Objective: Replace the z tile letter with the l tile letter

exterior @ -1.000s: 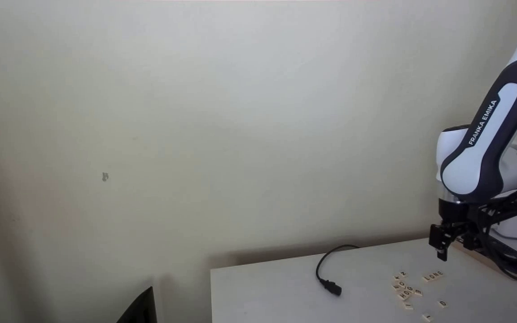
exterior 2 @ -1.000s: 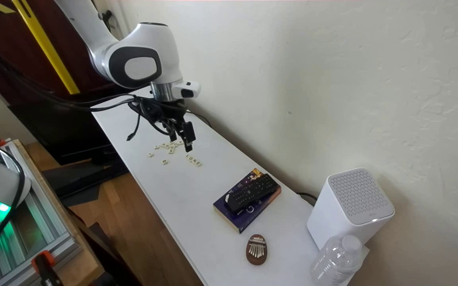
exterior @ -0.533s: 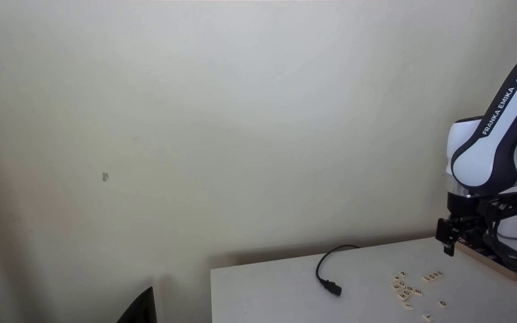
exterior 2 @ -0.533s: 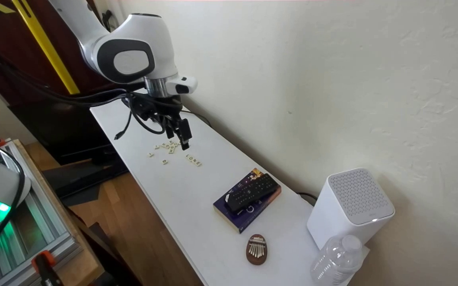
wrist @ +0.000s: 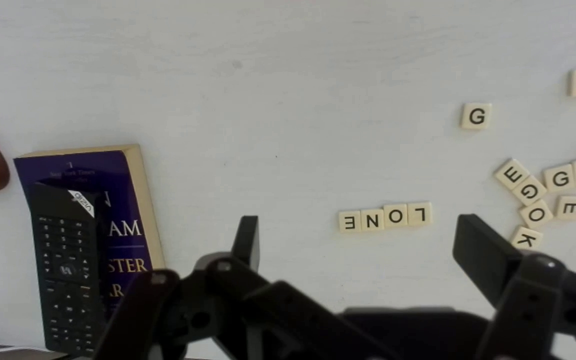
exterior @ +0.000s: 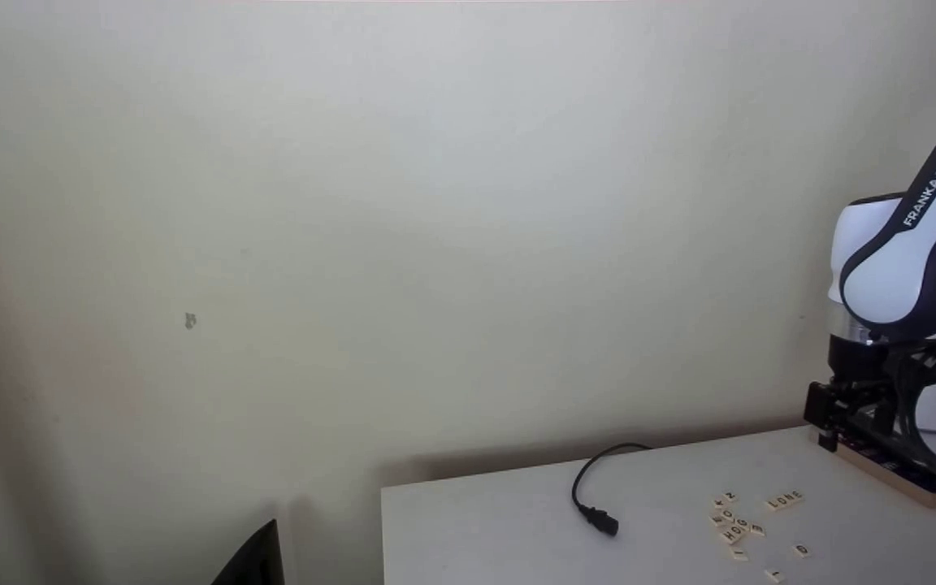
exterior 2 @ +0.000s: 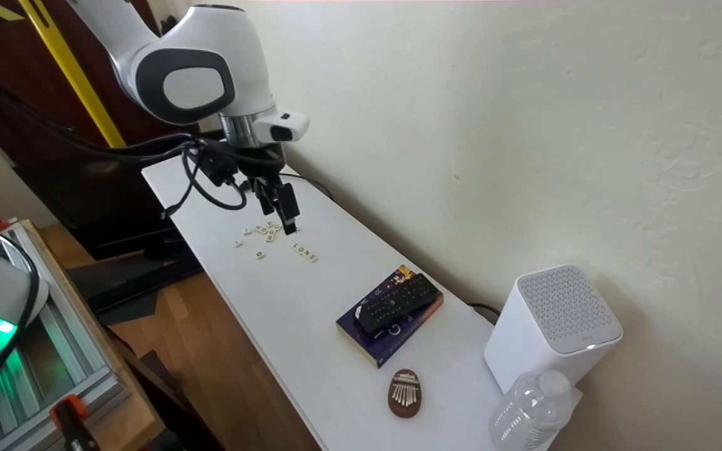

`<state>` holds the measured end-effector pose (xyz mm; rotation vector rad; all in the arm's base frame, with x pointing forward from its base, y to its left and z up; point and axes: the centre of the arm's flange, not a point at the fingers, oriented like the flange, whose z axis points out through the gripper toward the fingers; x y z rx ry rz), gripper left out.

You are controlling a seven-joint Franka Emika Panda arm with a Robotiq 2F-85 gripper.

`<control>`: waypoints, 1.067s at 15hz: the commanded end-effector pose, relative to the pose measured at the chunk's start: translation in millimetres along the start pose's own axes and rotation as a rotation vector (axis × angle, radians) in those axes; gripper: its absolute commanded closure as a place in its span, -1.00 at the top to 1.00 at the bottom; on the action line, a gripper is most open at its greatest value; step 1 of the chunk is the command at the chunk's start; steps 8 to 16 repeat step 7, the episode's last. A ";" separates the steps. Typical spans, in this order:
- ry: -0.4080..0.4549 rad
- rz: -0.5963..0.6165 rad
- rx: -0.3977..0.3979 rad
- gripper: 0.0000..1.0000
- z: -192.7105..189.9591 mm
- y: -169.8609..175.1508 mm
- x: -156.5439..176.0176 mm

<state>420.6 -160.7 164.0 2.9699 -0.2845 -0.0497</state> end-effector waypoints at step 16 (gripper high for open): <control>-0.002 0.001 0.001 1.00 -0.4 -1.4 -2.5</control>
